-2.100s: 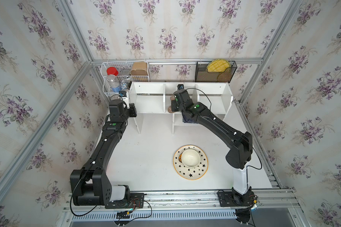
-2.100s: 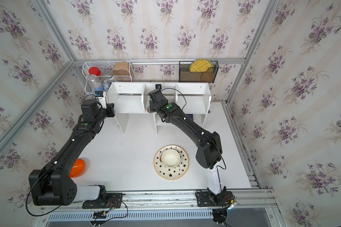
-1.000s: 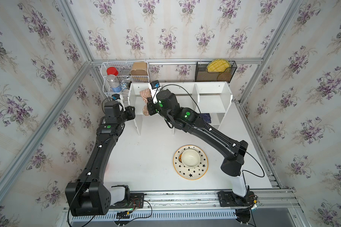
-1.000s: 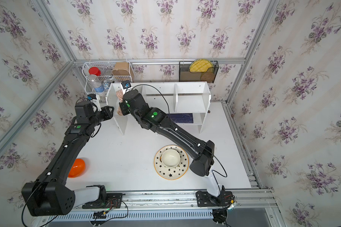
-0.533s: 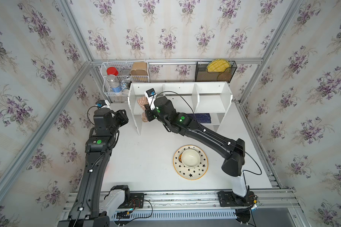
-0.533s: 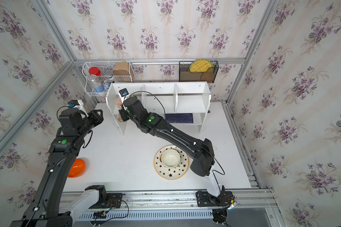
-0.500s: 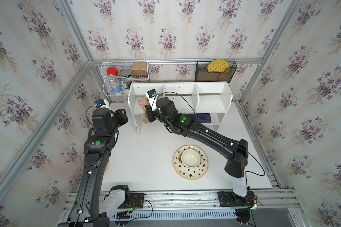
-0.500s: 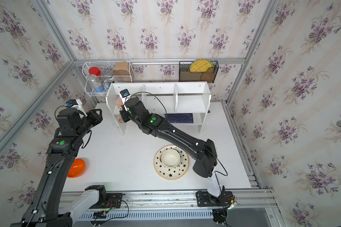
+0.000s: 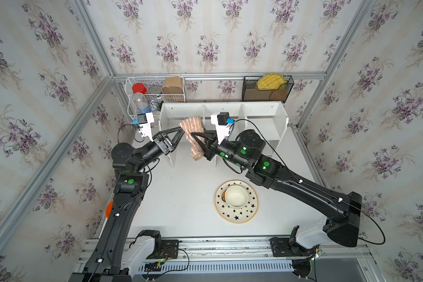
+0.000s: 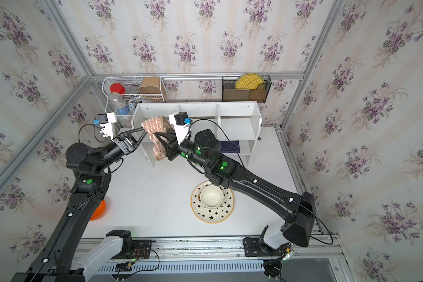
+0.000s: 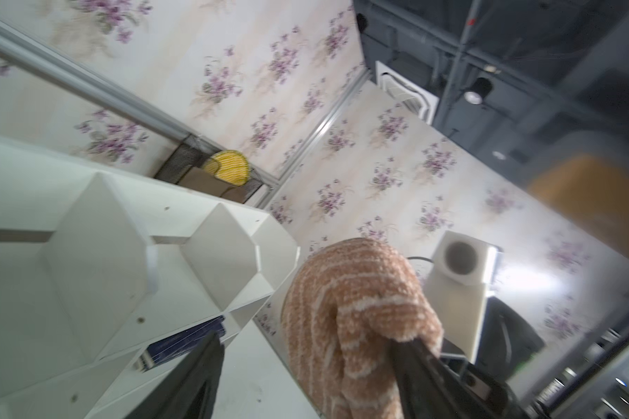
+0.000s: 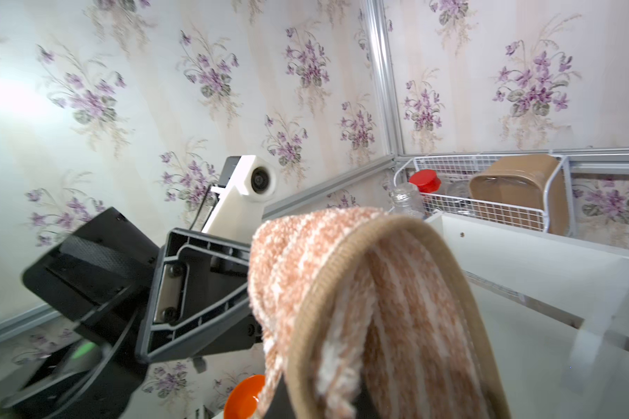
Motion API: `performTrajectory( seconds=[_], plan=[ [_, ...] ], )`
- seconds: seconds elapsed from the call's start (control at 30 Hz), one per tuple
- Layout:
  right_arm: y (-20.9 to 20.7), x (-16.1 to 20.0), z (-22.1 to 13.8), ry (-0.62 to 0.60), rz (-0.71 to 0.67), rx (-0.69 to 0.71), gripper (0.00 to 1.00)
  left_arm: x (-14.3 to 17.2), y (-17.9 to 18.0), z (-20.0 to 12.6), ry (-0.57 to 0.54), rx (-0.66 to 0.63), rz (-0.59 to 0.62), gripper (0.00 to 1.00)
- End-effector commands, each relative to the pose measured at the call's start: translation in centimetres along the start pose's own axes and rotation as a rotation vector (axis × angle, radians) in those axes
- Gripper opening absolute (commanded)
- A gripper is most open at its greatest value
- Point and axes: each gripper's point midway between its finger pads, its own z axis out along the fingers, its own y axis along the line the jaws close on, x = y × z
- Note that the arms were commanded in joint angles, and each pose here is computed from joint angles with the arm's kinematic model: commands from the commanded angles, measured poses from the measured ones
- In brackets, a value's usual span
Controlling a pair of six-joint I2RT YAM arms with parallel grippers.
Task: Wipe the bookshelf clean with a cloth
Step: Adjust the cleaning item.
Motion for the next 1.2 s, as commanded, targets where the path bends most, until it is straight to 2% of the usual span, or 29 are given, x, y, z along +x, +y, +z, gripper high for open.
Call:
performTrajectory(
  seconds=[0.0, 0.1, 0.23, 0.3, 0.4, 0.5, 0.73, 0.97, 1.07, 1.17],
  plan=[
    [2.6, -2.6, -1.3, -0.075, 0.048, -0.136, 0.0, 0.4, -6.9, -0.2, 0.039, 0.281, 0.112, 0.77],
    [3.0, -3.4, -1.9, -0.091, 0.065, -0.168, 0.0, 1.6, -6.3, 0.8, 0.076, 0.298, 0.071, 0.77],
    [3.6, -3.2, -2.1, -0.081, 0.085, -0.205, 0.0, 3.6, -5.2, 2.6, 0.138, 0.264, 0.055, 0.69],
    [3.7, -2.8, -2.2, -0.073, 0.096, -0.213, 0.0, 4.6, -5.2, 3.4, 0.178, 0.243, 0.072, 0.61],
    [3.2, -2.4, -3.0, -0.08, 0.103, -0.19, 0.0, 4.3, -5.6, 3.7, 0.159, 0.217, 0.124, 0.35],
    [1.8, -2.3, -4.2, -0.093, 0.108, -0.123, 0.06, 3.3, -5.3, 3.8, 0.117, 0.171, 0.141, 0.02],
    [-3.4, -0.8, -9.0, -0.095, 0.132, 0.108, 0.4, 2.5, -2.3, 4.7, 0.08, 0.03, 0.118, 0.0],
    [-4.1, -0.6, -11.5, -0.083, 0.114, 0.141, 0.54, 2.6, -2.3, 5.6, 0.076, 0.105, 0.094, 0.0],
    [-4.9, -1.0, -12.4, -0.082, 0.095, 0.194, 0.59, 2.2, -1.2, 5.7, 0.06, 0.028, 0.11, 0.0],
    [-6.1, -1.3, -13.6, -0.079, 0.069, 0.285, 0.7, 1.4, 0.3, 5.6, 0.055, -0.1, 0.16, 0.0]
  ],
)
